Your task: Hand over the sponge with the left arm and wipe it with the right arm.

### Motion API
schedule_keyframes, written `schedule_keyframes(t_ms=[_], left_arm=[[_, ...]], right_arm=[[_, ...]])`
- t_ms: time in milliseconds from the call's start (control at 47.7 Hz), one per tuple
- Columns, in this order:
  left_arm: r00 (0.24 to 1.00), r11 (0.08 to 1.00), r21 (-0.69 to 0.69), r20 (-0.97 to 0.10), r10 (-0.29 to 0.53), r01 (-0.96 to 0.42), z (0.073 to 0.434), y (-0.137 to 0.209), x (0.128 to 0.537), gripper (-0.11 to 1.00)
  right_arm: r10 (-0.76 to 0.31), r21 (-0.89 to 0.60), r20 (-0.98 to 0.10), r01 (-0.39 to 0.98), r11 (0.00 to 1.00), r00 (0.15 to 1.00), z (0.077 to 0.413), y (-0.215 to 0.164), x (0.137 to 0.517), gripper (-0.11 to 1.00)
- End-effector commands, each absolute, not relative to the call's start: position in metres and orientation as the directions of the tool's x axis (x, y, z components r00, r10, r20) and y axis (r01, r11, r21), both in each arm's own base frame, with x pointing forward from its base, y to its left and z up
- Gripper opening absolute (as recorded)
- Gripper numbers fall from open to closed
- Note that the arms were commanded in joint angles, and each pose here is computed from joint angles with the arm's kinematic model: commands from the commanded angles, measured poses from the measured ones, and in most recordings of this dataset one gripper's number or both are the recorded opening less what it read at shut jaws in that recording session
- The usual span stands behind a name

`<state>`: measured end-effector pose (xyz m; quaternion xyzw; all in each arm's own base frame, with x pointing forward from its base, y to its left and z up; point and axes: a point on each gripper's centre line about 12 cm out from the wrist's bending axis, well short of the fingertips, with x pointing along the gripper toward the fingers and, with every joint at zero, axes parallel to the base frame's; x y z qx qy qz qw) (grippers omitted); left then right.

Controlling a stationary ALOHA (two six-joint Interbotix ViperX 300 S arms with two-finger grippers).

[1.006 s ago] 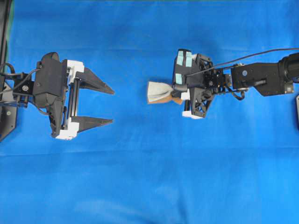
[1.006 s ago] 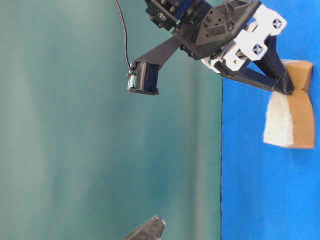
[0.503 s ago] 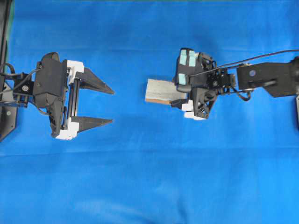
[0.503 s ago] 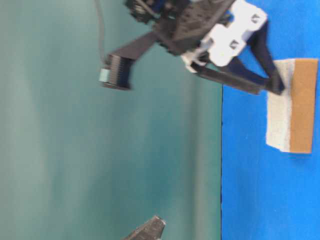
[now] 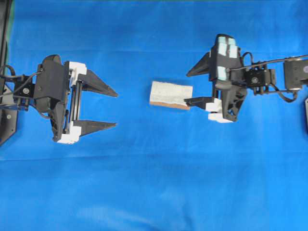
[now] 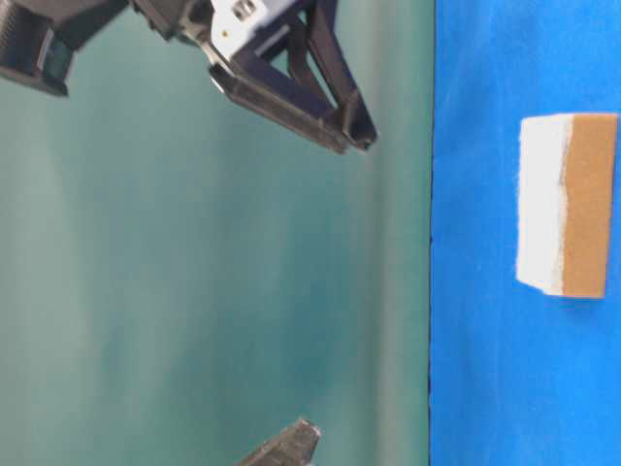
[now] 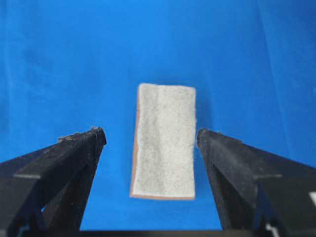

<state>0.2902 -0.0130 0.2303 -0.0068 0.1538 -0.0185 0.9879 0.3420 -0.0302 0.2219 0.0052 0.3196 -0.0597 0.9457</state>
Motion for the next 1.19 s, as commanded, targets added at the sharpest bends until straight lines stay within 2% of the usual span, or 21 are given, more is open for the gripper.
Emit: schedule_keyframes(t_ms=[0,189,356,839,1174], left_arm=[[0.959,0.999,-0.012,-0.280,-0.044,0.042,0.237,-0.015,0.293,0.91],[0.962,0.999,-0.008,-0.271,-0.035,0.034,0.240,-0.012,0.292,0.90],[0.969,1.000,-0.007,-0.248,-0.022,0.021,0.249,-0.008,0.285,0.90],[0.984,1.000,-0.007,-0.176,-0.005,0.004,0.279,-0.002,0.231,0.90],[0.989,1.000,-0.008,-0.147,-0.007,0.006,0.267,-0.001,0.185,0.90]], right_arm=[[-0.103,-0.020,-0.579,0.112,0.993,0.809,0.231,-0.028,0.343,0.73],[-0.095,-0.016,-0.561,0.103,0.995,0.823,0.234,-0.026,0.343,0.73],[-0.099,-0.017,-0.526,0.105,0.994,0.845,0.252,-0.024,0.331,0.73],[-0.121,-0.013,-0.381,0.126,0.992,0.916,0.291,-0.021,0.241,0.73],[-0.122,-0.006,-0.317,0.127,0.992,0.941,0.266,-0.018,0.182,0.73]])
